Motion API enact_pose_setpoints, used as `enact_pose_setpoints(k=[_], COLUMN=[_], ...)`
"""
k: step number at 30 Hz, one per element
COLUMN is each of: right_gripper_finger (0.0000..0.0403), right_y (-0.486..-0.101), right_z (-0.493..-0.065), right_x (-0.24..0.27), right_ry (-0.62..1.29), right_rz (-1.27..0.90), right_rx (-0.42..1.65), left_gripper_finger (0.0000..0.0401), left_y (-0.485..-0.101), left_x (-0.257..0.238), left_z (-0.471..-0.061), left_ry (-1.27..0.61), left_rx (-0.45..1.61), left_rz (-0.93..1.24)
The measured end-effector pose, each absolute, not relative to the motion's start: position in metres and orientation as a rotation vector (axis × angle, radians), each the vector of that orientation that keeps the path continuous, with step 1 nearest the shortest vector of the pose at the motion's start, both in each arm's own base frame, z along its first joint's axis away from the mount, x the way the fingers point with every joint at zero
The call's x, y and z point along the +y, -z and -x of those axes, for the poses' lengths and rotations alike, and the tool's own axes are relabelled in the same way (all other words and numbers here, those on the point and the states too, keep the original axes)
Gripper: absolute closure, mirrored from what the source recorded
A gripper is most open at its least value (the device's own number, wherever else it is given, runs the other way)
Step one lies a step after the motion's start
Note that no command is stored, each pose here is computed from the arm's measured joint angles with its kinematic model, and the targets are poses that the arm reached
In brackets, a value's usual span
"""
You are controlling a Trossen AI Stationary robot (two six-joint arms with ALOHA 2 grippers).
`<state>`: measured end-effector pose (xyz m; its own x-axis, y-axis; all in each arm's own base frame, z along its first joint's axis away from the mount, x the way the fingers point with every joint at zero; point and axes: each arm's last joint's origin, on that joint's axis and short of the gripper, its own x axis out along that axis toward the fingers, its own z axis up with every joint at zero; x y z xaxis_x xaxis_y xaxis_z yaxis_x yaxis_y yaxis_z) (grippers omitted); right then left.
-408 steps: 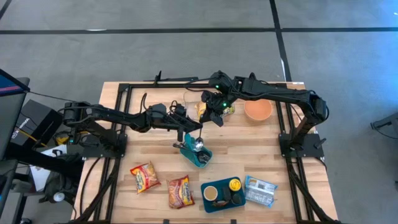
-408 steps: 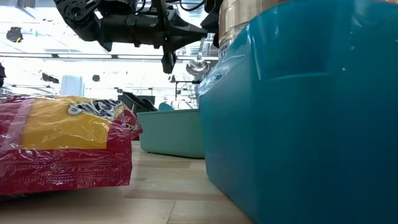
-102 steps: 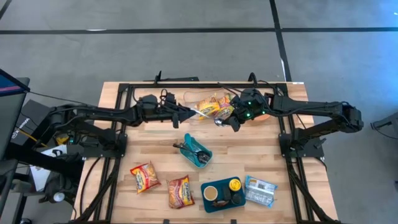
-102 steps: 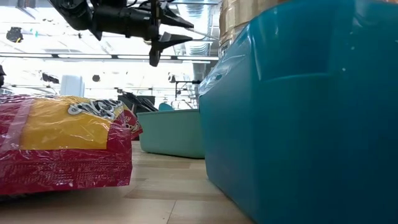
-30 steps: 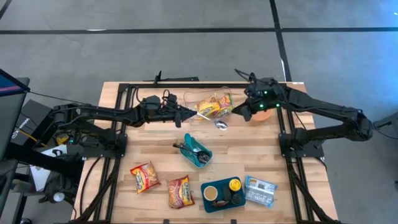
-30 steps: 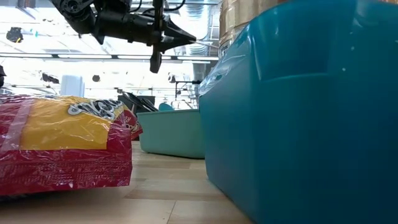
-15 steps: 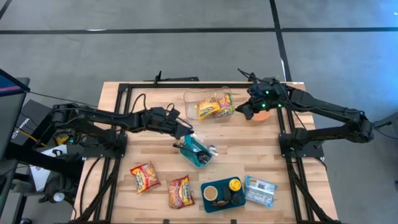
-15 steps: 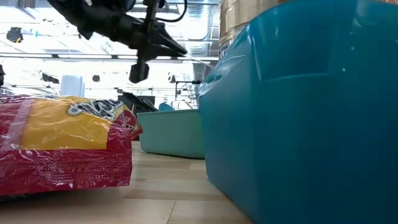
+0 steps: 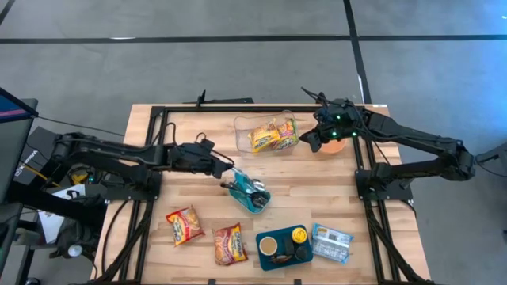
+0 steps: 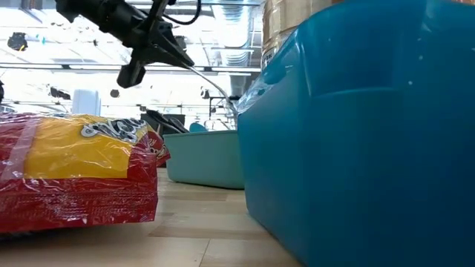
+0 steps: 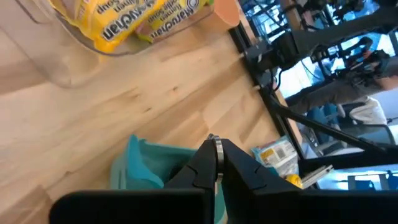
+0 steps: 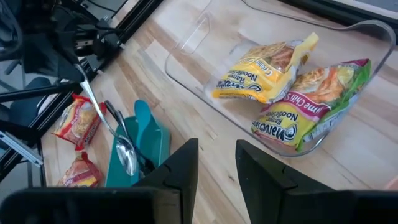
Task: Pick & Place Food Item
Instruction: Put the silver spoon into the green bin
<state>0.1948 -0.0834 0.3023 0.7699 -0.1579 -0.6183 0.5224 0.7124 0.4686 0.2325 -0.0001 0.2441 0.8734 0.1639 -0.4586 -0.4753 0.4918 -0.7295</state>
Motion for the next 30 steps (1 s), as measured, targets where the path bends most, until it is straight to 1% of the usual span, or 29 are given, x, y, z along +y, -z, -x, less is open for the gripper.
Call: enact_pose_setpoints(k=[10, 22, 30], right_gripper_finger=[0.0301, 0.0301, 0.0301], right_y=[-0.301, -0.301, -0.302], right_z=[-0.196, -0.196, -0.197], right_x=[-0.084, -0.084, -0.084], right_ry=[0.401, 0.401, 0.399], right_rz=[-0.680, -0.680, -0.678], right_rx=[0.584, 0.584, 0.576], left_gripper_finger=[0.0398, 0.0398, 0.0398], left_y=[-0.220, -0.216, -0.208], left_x=[-0.005, -0.008, -0.013], left_z=[-0.238, -0.238, -0.247], left_ry=[-0.449, -0.450, -0.417], left_rx=[0.430, 0.447, 0.474], left_rz=[1.003, 1.020, 1.027])
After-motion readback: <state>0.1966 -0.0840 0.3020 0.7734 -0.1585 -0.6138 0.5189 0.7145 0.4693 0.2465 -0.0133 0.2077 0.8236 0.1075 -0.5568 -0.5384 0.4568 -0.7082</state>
